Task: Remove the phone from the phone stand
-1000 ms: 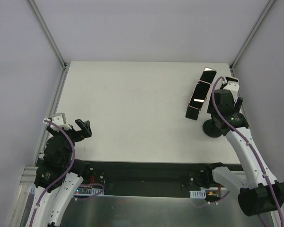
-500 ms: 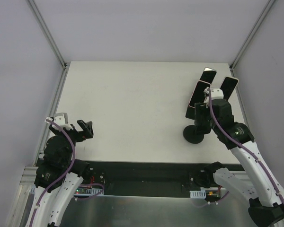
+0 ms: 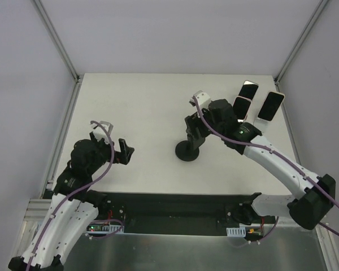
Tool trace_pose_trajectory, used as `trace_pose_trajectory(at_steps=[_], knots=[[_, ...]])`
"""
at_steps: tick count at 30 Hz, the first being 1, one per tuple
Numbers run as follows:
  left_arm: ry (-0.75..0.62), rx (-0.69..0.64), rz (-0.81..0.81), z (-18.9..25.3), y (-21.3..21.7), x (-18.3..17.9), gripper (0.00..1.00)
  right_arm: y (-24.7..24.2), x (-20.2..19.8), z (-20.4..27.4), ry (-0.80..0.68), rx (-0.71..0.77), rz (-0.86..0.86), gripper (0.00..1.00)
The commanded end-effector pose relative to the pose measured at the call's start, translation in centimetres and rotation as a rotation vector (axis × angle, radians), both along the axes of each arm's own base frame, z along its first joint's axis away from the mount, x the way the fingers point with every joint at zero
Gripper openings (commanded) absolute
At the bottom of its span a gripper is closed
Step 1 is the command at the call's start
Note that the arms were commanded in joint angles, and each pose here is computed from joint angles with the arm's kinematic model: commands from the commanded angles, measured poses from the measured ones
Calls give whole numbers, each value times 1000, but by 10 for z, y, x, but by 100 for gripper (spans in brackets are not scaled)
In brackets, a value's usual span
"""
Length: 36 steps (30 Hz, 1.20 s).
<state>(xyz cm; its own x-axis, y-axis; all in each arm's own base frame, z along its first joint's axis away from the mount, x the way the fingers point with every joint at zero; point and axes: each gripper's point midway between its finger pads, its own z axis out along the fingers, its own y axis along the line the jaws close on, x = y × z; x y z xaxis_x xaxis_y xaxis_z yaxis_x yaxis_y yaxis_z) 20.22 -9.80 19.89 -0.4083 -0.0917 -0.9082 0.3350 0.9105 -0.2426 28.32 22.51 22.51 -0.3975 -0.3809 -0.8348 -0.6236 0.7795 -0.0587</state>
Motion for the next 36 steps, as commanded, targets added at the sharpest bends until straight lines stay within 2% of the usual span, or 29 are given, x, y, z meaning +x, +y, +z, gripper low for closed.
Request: trace_pose_trajectory(at_steps=[1, 11, 15, 20, 24, 28, 32, 36], knots=[[-51, -22, -236, 20, -42, 12, 99, 70, 22, 100, -273, 259, 236, 2], [0, -53, -411, 13, -100, 52, 99, 110, 5, 79, -189, 307, 462, 1], [-129, -95, -488, 25, -130, 66, 99, 118, -4, 75, -195, 292, 527, 1], [-138, -158, -589, -1, -153, 65, 99, 118, -12, 73, -194, 273, 570, 1], [-154, -160, -658, -17, -160, 60, 99, 113, -17, 69, -192, 243, 581, 1], [-131, -138, -666, -37, -160, 61, 95, 113, -22, 67, -184, 232, 592, 1], [-108, -145, -666, -49, -164, 66, 86, 114, -27, 60, -160, 226, 607, 1], [-96, -146, -674, -57, -169, 64, 84, 117, -34, 54, -144, 220, 618, 1]])
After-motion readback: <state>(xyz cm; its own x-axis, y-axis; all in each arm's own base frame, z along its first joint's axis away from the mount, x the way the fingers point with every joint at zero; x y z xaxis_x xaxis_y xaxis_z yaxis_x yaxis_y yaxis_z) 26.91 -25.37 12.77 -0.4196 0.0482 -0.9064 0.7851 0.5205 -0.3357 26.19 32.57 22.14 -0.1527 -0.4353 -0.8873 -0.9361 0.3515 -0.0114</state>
